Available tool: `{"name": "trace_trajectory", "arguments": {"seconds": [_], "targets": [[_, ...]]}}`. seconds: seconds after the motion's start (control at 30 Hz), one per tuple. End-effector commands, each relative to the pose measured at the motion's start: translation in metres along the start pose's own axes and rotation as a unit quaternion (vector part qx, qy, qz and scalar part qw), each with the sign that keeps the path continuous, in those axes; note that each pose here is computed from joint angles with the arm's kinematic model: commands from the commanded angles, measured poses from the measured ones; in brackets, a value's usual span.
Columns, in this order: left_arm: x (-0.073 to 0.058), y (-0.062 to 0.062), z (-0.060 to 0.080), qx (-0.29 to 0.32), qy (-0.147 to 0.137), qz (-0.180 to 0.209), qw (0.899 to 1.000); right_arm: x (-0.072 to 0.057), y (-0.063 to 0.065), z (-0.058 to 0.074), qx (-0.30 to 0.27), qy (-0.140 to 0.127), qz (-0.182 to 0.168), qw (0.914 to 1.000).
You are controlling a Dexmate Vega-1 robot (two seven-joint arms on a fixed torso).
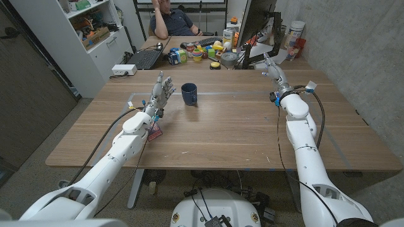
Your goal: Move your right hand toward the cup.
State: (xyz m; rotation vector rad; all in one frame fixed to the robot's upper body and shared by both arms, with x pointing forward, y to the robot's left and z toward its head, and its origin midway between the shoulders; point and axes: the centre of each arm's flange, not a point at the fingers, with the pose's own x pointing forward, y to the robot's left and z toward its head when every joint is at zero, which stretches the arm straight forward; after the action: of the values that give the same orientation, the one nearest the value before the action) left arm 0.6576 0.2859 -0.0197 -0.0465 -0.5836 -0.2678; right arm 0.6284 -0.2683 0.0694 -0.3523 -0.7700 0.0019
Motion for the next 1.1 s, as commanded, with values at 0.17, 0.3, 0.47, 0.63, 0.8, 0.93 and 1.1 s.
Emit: {"name": "trace_trajectory", "arguments": {"seconds": [0.17,0.3,0.47,0.63,0.8,0.93,1.1], "targets": [[-0.008,0.003,0.004,0.000,-0.011,0.011,1.000,0.032,0.027,0.054,-0.099,-0.064,0.007,0.9930],[-0.009,0.003,0.005,-0.001,-0.013,0.010,1.000,0.038,0.038,0.065,-0.116,-0.082,0.013,0.9898],[-0.009,0.002,0.006,-0.002,-0.017,0.010,1.000,0.046,0.053,0.075,-0.147,-0.100,0.018,0.9839],[-0.010,0.001,0.007,-0.001,-0.018,0.011,1.000,0.053,0.068,0.086,-0.182,-0.117,0.033,0.9758],[-0.011,0.000,0.008,0.001,-0.018,0.011,1.000,0.060,0.085,0.098,-0.232,-0.133,0.042,0.9627],[-0.013,0.000,0.009,0.002,-0.019,0.013,1.000,0.064,0.103,0.111,-0.285,-0.153,0.058,0.9444],[-0.016,0.000,0.010,0.004,-0.020,0.017,1.000,0.066,0.119,0.119,-0.314,-0.165,0.083,0.9315]]}}
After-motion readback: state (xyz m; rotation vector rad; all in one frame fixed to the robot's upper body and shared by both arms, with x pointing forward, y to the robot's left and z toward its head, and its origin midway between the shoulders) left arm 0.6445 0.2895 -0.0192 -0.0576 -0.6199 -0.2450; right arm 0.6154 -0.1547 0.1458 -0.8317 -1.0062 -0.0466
